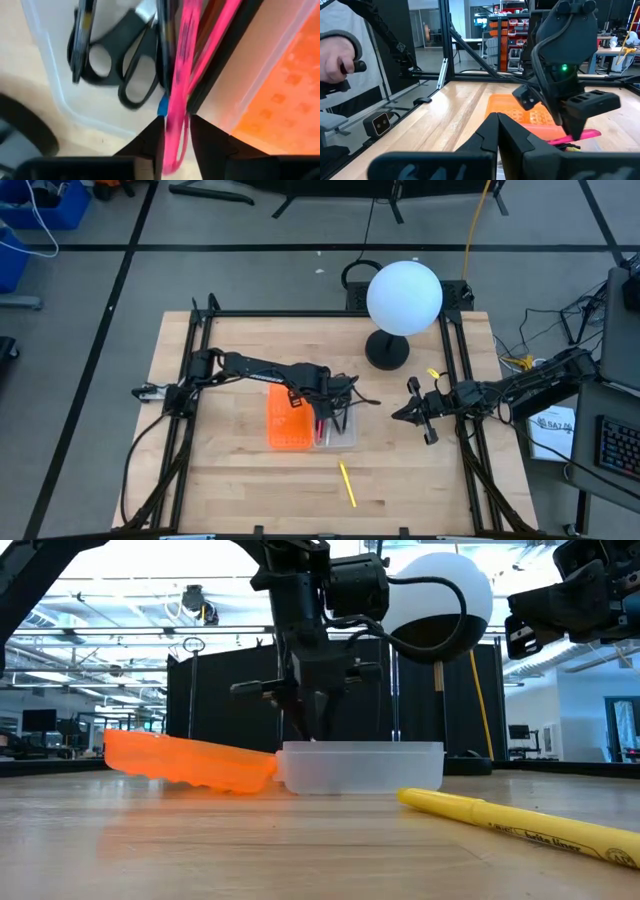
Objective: Pick & place school supplies into a supply box
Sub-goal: Put the pink pen into the orange supply box, then put the yellow pen into the orange supply box
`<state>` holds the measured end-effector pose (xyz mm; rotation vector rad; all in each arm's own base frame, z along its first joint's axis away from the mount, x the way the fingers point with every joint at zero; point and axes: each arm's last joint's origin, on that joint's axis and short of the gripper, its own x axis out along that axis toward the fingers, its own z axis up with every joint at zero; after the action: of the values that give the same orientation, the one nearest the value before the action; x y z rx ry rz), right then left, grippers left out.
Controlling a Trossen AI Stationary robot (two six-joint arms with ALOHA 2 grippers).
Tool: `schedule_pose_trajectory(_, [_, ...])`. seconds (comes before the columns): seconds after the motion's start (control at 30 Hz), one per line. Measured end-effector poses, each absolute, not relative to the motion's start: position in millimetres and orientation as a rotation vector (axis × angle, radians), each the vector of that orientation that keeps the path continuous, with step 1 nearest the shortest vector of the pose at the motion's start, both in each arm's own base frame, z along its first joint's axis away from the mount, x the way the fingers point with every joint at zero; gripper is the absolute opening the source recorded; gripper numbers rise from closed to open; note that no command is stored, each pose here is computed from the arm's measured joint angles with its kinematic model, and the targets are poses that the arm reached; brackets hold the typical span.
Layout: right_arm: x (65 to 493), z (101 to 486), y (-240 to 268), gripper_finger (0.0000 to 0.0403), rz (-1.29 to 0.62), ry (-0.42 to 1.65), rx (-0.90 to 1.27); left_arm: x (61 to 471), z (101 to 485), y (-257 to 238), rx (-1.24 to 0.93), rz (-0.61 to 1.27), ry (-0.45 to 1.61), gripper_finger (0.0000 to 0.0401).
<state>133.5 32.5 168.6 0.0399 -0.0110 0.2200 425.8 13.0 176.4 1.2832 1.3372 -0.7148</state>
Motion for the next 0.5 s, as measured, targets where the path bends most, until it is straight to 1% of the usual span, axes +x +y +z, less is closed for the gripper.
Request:
schedule_pose_trajectory(0.1, [133, 168, 33, 0.0, 0.22, -0.01, 0.04, 426, 177, 14, 1.299, -0.689, 1.358, 0.0118])
schedule_pose_trajectory(0.23, [133, 168, 33, 0.0, 0.22, -0.008, 0.038, 426, 177, 12, 1.323, -0.672, 1.374, 0.0133])
schedule_pose_trajectory(0.37, [133, 168, 32, 0.0, 0.22, -0.008, 0.038, 425, 181, 6, 1.395, -0.651, 1.387, 0.0137])
schedule_pose_trajectory(0.5, [133, 168, 33, 0.0, 0.22, -0.01, 0.028, 426, 192, -4, 1.447, -0.632, 1.34, 0.0136])
